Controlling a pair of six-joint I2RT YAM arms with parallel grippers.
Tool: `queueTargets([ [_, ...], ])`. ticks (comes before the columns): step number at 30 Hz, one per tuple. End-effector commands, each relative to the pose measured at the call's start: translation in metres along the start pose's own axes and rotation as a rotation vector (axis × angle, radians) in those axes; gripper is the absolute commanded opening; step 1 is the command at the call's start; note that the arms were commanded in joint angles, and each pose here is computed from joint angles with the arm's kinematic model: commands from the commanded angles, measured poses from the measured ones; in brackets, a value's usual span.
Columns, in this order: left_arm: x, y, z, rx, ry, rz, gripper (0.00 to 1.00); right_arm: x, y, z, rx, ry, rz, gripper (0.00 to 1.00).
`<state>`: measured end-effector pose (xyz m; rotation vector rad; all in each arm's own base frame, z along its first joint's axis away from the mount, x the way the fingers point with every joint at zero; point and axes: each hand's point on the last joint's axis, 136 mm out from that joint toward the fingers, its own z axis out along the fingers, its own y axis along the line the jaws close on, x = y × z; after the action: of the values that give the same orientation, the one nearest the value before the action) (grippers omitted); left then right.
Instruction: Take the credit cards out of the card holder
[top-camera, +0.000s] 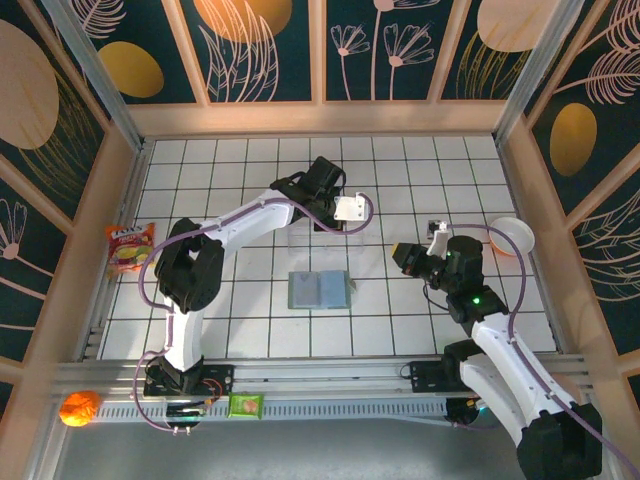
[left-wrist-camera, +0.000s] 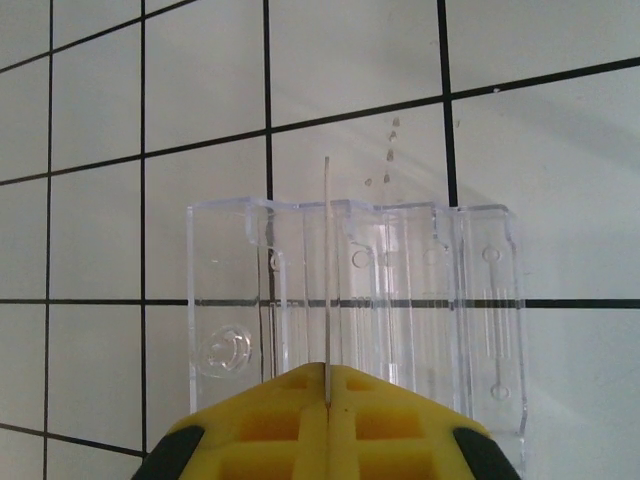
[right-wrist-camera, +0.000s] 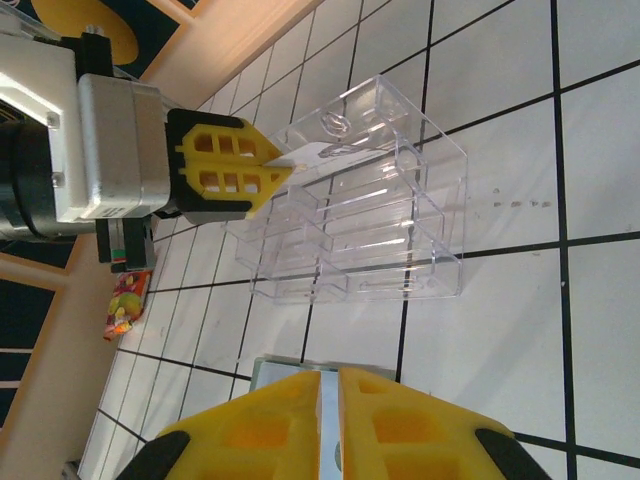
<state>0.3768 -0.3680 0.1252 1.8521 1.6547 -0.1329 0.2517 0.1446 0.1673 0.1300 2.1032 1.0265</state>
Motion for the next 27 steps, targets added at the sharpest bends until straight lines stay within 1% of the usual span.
queueTargets([
  [1, 0.003, 0.01, 0.002, -0.024, 0.013, -0.008, 0.0, -0.009, 0.007, -0.003, -0.02, -0.021, -0.021, 0.13],
  [8, 0.007, 0.008, 0.007, -0.017, 0.023, -0.014, 0.0, -0.01, 0.008, -0.003, -0.023, -0.022, -0.02, 0.14],
  [27, 0.006, -0.001, 0.011, 0.022, 0.004, -0.043, 0.0, -0.012, 0.007, -0.004, -0.017, -0.027, -0.021, 0.14],
])
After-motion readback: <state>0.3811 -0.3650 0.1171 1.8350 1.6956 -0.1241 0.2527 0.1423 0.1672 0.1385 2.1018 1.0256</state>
